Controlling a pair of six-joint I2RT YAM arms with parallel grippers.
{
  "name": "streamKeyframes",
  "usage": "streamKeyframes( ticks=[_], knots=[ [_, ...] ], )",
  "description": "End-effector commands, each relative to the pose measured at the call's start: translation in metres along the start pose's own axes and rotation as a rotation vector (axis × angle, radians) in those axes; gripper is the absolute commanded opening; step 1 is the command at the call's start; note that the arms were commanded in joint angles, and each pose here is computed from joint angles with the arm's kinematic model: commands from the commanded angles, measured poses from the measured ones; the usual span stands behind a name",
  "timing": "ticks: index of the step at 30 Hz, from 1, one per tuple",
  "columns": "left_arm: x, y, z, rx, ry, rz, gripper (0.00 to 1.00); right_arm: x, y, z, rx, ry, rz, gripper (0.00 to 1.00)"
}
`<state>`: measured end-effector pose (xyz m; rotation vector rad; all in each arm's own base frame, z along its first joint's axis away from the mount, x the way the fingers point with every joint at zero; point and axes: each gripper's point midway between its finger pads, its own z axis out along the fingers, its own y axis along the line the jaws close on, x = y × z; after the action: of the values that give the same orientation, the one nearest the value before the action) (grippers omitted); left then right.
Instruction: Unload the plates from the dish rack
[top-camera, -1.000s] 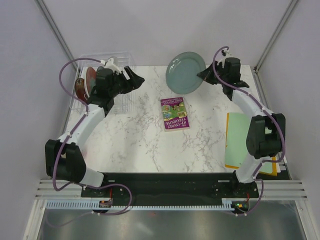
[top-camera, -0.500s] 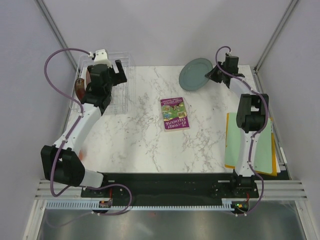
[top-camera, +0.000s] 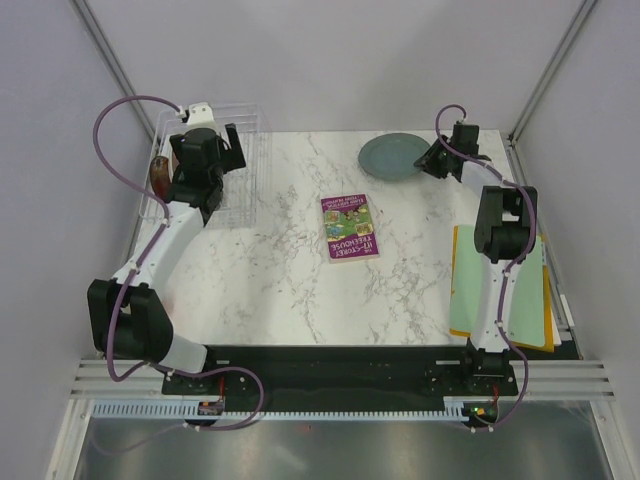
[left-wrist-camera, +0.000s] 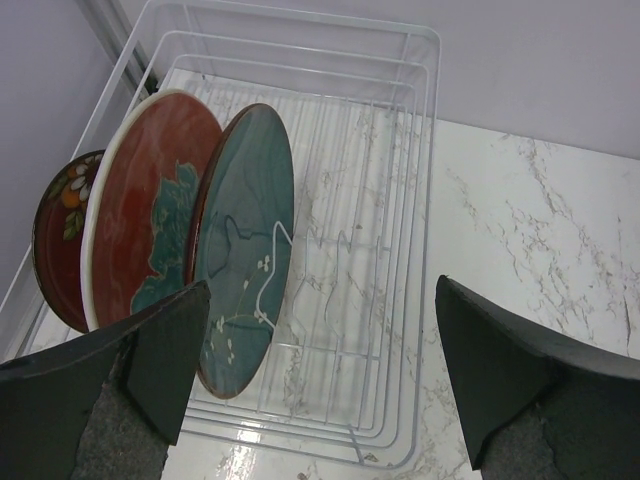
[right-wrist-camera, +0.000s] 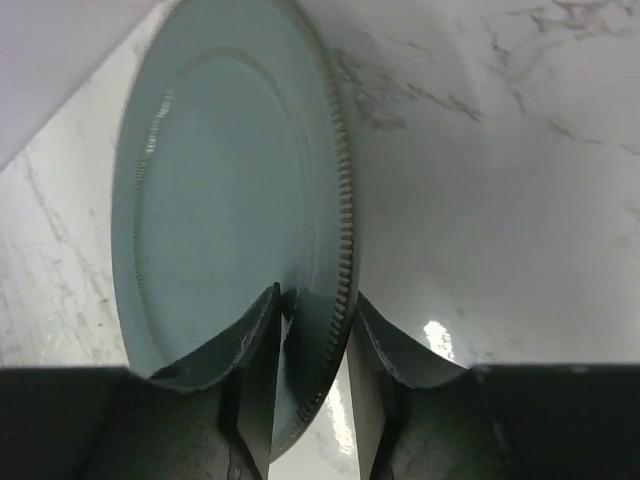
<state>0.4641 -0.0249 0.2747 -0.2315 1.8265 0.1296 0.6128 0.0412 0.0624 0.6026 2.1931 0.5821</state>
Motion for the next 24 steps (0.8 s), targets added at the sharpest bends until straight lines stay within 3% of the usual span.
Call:
streamKeyframes(
  ticks=[1, 3, 7, 13, 14, 24],
  knots=[
    [-0.016, 0.007, -0.001, -0.021, -0.034, 0.030, 1.00, -0.008, -0.017, 0.003, 0.029, -0.035, -0.007, 0.42],
    [-0.015, 0.007, -0.002, -0.020, -0.031, 0.036, 1.00, -0.008, -0.022, 0.004, 0.037, -0.031, -0.003, 0.56],
    [-0.013, 0.012, 0.000, -0.027, -0.023, 0.045, 1.00, -0.011, -0.034, -0.002, 0.062, -0.033, 0.002, 0.66],
    [-0.001, 0.028, 0.017, -0.080, 0.010, 0.023, 1.00, -0.026, -0.028, -0.037, 0.083, -0.077, -0.050, 0.73],
    [0.006, 0.039, 0.023, -0.150, 0.022, 0.023, 1.00, -0.020, -0.031, -0.043, 0.094, -0.068, -0.053, 0.73],
    [0.037, 0.065, 0.075, -0.294, 0.089, 0.104, 0.98, -0.027, 0.011, -0.145, 0.016, -0.177, -0.127, 0.74]
  ],
)
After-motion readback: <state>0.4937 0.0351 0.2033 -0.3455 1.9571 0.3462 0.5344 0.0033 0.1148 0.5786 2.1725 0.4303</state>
